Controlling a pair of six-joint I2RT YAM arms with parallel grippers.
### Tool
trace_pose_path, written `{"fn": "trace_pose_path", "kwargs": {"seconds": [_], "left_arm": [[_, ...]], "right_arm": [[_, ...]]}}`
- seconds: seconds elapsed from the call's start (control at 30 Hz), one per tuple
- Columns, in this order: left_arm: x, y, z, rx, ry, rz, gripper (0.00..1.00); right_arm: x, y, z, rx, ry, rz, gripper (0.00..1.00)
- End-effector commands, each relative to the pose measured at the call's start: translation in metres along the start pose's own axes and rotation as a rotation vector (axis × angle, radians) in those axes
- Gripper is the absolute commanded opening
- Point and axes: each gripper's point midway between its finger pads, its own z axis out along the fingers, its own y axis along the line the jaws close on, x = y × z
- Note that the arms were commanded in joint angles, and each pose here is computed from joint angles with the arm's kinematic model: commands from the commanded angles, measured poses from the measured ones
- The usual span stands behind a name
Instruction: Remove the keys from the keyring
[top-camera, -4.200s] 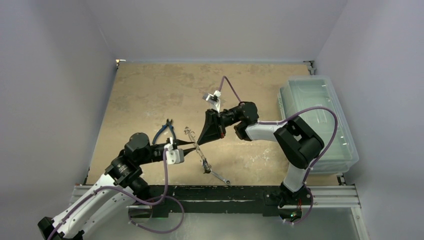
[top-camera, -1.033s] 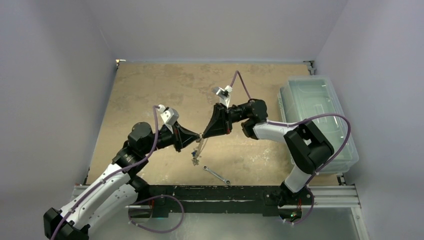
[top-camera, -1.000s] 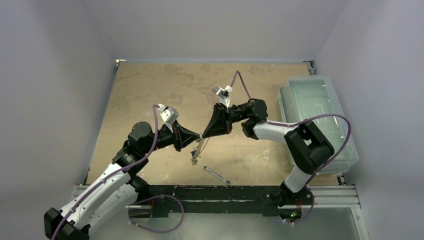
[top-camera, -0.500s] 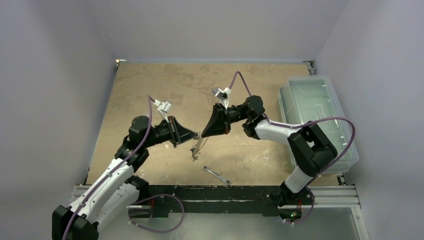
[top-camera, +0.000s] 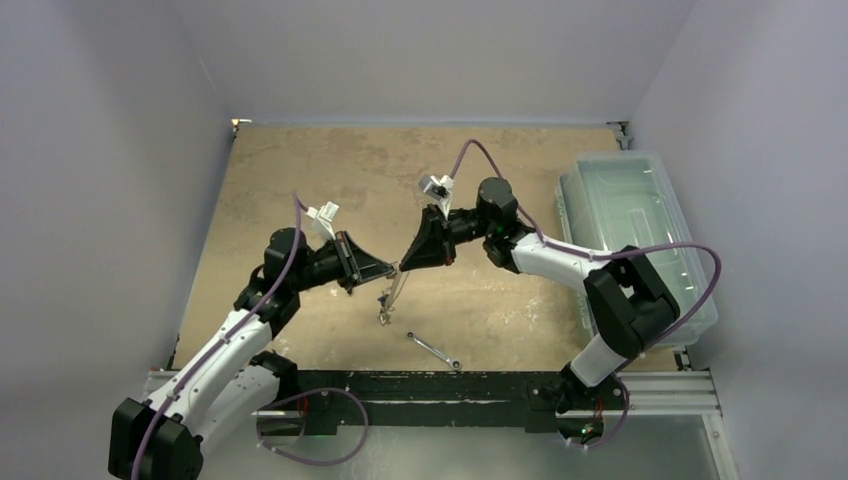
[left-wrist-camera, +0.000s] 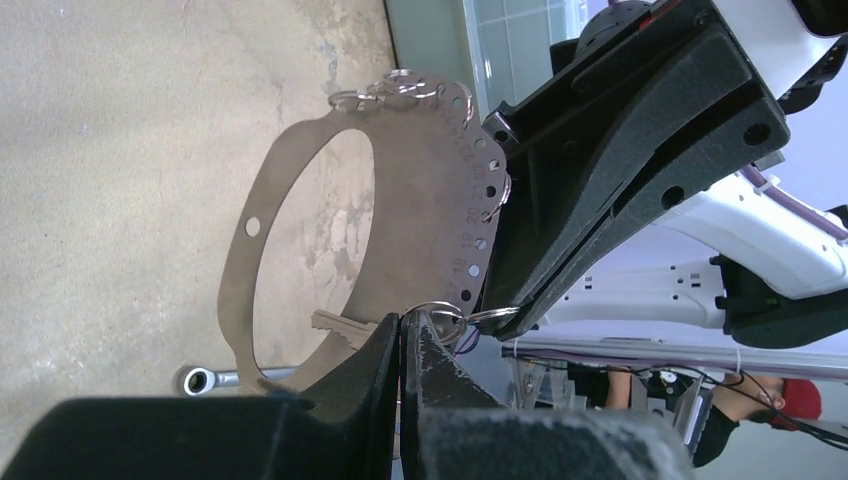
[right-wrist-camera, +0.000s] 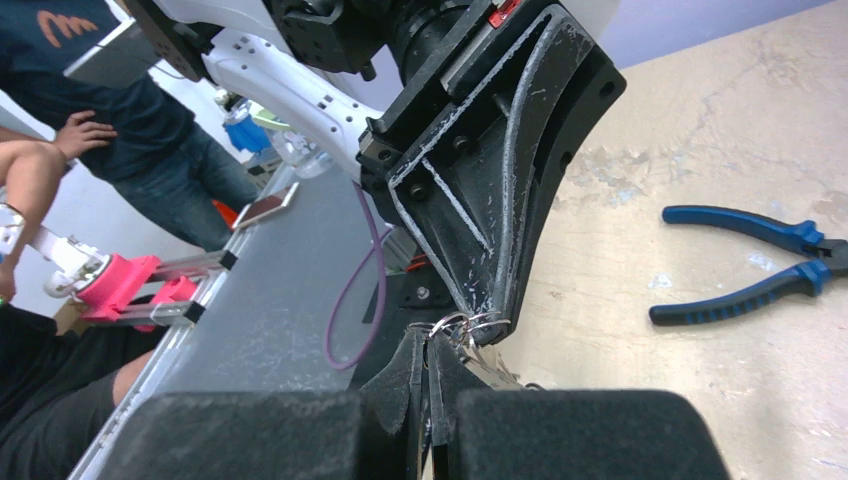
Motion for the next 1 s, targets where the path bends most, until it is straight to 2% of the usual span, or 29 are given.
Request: {"fn": "trace_pose_path", "kwargs": {"seconds": [0.0,0.07,0.23,0.3,0.4,0.53,0.63,0.83,0.97], "left_arm": [[-0.005,0.0,-0.003,-0.011,-0.032,-0.023,0.01],[-0.004,0.0,-0.004,-0.012,-0.032,-0.015,0.11],[-0.006,-0.006,-0.008,0.013,-0.033,0.026,0.46],[-0.009,-0.01,-0.01,0.026,-0.036,0.062,0.55],[-0.016,-0.014,-0.017,0.03,-0.049,0.146,0.62],[-0.026,-0.034,-0.028,0.077,-0.044,0.314,0.7],[-0.028,-0.042,-0.033,0.091,-0.024,0.453,0.72],[-0.029,-0.052,-0.049,0.149,-0.008,0.984,0.7],[-0.015,-0.052,-0.055,0.267,0.003,1.356,0.6]], "right_arm": [[-0.028,0.009,0.0,0.027,0.002,-0.141,0.0],[-0.029,0.009,-0.001,0.033,0.008,-0.148,0.0],[-0.034,0.007,-0.002,0.061,0.04,-0.188,0.0],[-0.036,0.005,-0.004,0.073,0.071,-0.229,0.0],[-0.038,0.003,-0.006,0.082,0.115,-0.293,0.0],[-0.034,0.004,-0.009,0.069,0.163,-0.301,0.0],[-0.031,0.004,-0.011,0.068,0.19,-0.313,0.0],[-0.027,0.006,-0.015,0.076,0.23,-0.35,0.0],[-0.028,0.011,-0.014,0.072,0.233,-0.37,0.0]]}}
